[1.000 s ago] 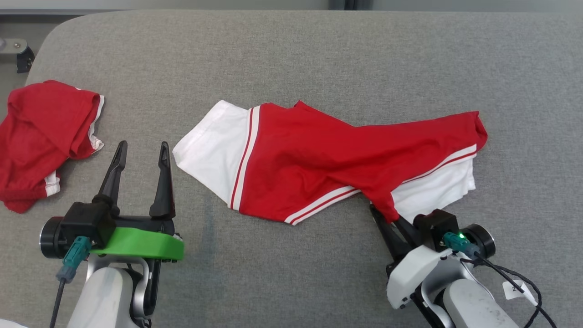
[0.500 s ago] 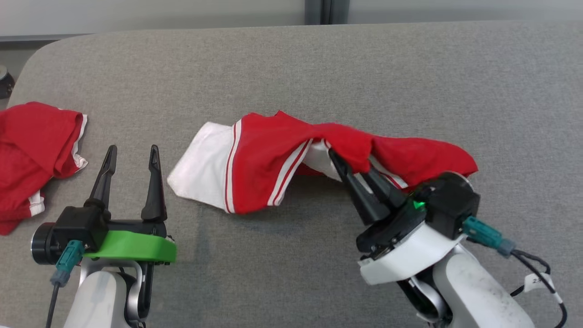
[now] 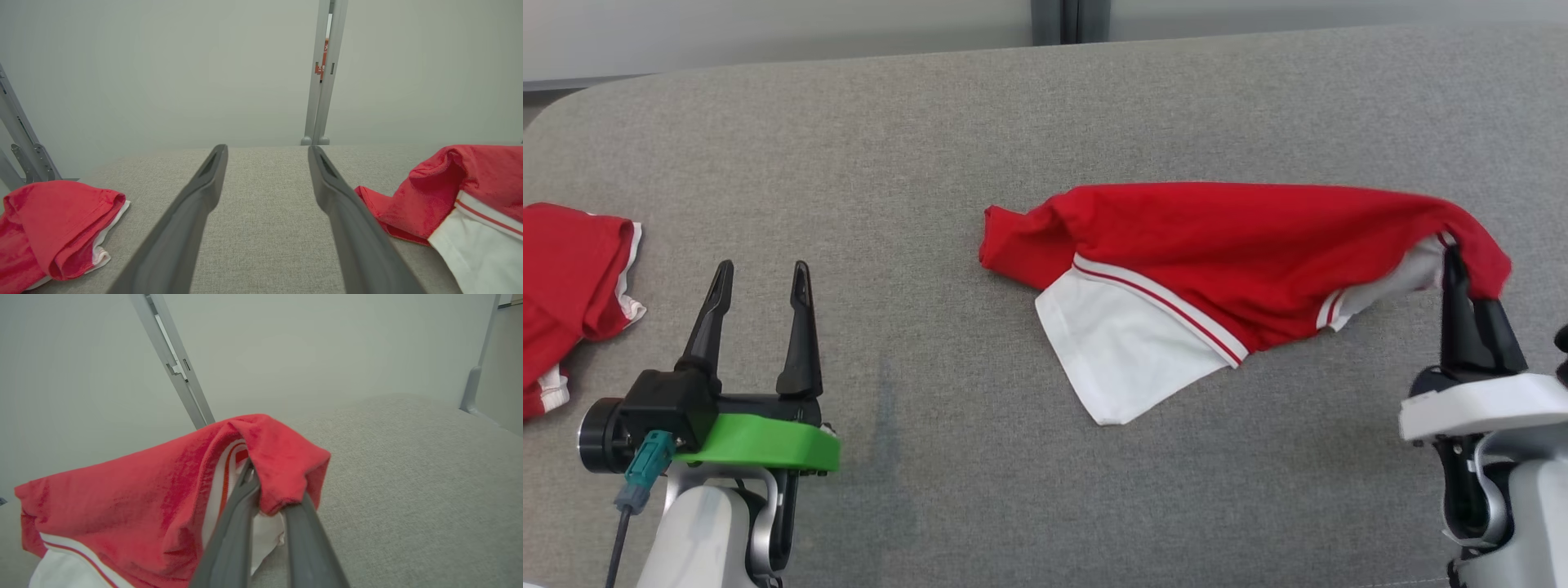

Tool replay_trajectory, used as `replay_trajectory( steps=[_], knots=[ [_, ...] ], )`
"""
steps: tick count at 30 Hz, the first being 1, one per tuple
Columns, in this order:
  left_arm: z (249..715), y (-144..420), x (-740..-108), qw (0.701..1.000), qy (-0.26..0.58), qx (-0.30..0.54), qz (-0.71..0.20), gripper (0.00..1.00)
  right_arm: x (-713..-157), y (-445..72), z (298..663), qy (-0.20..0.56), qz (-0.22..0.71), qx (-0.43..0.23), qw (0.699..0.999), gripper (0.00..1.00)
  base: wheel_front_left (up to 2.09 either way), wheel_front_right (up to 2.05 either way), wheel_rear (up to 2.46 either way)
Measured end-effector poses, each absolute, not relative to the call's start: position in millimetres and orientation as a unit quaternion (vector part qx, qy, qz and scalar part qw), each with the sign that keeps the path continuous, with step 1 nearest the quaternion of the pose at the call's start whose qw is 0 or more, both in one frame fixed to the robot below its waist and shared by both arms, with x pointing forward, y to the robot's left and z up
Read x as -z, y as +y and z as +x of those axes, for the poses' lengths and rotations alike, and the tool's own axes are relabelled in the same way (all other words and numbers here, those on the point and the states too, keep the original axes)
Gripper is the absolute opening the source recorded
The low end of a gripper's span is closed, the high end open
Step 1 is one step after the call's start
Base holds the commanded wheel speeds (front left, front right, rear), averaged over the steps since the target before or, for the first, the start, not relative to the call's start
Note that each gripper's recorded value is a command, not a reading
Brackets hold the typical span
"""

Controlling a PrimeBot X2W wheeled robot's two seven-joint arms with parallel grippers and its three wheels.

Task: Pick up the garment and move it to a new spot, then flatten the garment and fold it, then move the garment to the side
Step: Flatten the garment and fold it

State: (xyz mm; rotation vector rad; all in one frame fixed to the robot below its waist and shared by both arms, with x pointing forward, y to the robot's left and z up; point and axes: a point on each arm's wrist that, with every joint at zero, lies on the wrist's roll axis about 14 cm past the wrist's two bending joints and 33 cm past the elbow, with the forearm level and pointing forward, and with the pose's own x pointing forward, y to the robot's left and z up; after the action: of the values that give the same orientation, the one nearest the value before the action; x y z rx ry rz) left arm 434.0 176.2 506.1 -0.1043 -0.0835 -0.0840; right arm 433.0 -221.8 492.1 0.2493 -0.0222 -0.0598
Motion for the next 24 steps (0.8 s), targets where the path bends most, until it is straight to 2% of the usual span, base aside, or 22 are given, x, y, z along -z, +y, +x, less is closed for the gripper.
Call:
replay_trajectory(
  steps=[4,5,6,12,18,24],
  knots=[
    [436.0,175.6,-503.0,0.997,-0.038,0.043,-0.052,1.0,-453.6,-244.3,422.8,0.042,0.127,0.071,0.988,0.0,0.0,0.0,0.0],
    [436.2,175.9,-502.9,0.997,-0.038,0.042,-0.052,1.0,-449.2,-243.8,422.2,0.047,0.125,0.072,0.988,0.16,0.0,0.0,0.0],
    [436.0,176.0,-503.0,0.997,-0.038,0.042,-0.052,1.0,-447.7,-242.9,422.6,0.049,0.123,0.07,0.989,0.98,0.0,0.0,0.0],
    [433.6,177.8,-505.8,0.997,-0.041,0.038,-0.053,1.0,-465.8,-223.0,428.0,0.019,0.073,0.021,0.997,1.0,0.0,0.0,0.0],
    [423.1,183.4,-508.1,0.997,-0.042,0.027,-0.052,1.0,-490.1,-189.5,413.6,-0.015,0.031,-0.041,0.999,1.0,0.0,0.0,0.0],
    [411.1,187.3,-508.0,0.998,-0.039,0.02,-0.049,1.0,-520.5,-169.8,401.5,-0.048,0.027,-0.069,0.996,1.0,0.0,0.0,0.0]
  ],
)
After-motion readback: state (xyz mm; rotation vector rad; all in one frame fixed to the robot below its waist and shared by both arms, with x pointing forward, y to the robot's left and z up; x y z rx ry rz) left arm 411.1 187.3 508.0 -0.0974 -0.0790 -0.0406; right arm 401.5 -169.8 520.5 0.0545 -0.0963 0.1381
